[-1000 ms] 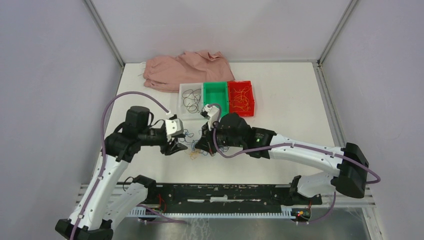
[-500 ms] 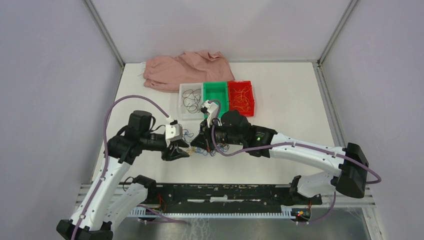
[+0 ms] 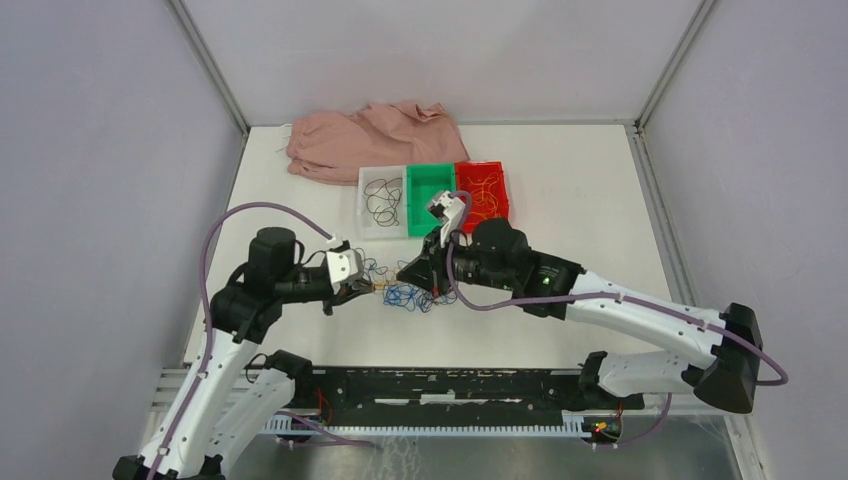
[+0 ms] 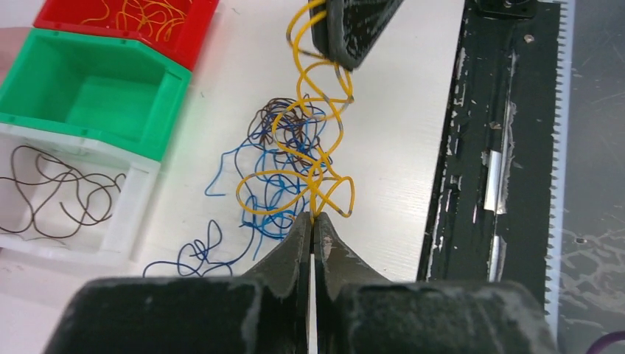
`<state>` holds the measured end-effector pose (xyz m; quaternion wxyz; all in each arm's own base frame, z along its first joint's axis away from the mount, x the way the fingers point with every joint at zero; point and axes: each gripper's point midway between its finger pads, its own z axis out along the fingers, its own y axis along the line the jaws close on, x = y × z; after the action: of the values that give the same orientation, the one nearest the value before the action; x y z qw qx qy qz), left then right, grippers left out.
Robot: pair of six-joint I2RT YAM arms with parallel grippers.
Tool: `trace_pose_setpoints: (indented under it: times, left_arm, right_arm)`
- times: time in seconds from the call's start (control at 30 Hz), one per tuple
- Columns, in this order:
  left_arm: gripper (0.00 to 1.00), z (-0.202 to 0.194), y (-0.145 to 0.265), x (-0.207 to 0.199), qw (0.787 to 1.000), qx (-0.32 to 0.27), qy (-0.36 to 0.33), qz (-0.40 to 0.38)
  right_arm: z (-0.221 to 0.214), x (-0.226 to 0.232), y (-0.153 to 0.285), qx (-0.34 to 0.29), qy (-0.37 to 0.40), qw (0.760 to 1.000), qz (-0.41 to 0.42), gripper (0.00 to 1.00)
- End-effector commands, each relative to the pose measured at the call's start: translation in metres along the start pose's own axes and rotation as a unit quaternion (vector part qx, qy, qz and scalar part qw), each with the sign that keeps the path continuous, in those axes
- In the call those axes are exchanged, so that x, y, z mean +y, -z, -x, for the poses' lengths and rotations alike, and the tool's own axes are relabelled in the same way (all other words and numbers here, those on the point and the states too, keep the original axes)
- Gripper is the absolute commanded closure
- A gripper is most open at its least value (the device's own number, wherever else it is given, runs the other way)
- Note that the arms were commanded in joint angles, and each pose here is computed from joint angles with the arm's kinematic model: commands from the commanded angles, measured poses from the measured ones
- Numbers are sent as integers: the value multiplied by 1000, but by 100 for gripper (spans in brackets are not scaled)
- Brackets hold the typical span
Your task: Untangle the cables
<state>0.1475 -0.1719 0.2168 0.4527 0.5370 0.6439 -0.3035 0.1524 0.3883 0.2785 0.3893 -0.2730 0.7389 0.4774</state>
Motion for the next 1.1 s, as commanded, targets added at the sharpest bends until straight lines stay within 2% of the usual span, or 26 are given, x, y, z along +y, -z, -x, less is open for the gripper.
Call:
trace_pose_setpoints:
  times: [0.0,0.3,0.6,0.63,0.7,0.73,0.87,1.07]
  left_arm:
    - [97,14,5,17,998,-14,-48,41]
    - [97,46,17,38,992,-32,-85,87]
    - [92,52,19,46,990,-36,-84,106]
    - [84,51,20,46,990,-34,-82,107]
    - [54,51,21,43,991,-34,-81,104]
    - [48,51,21,42,991,-33,-80,102]
    - [40,46,22,42,991,-27,-80,108]
    - [33,28,21,50,990,9,-64,126]
  right_arm:
    - [3,-20,19,-14,2,999,-35,100]
    - [-25,-60,47,34,38,992,-115,100]
    - [13,-117,80,-8,24,965,-262,100]
    - [19,-122,83,-15,21,962,-272,100]
    - [33,-131,87,-30,13,958,-286,100]
    - [41,-134,89,-38,11,956,-292,100]
    - [69,-158,100,-60,9,940,-337,100]
    - [101,-217,118,-66,41,891,-448,100]
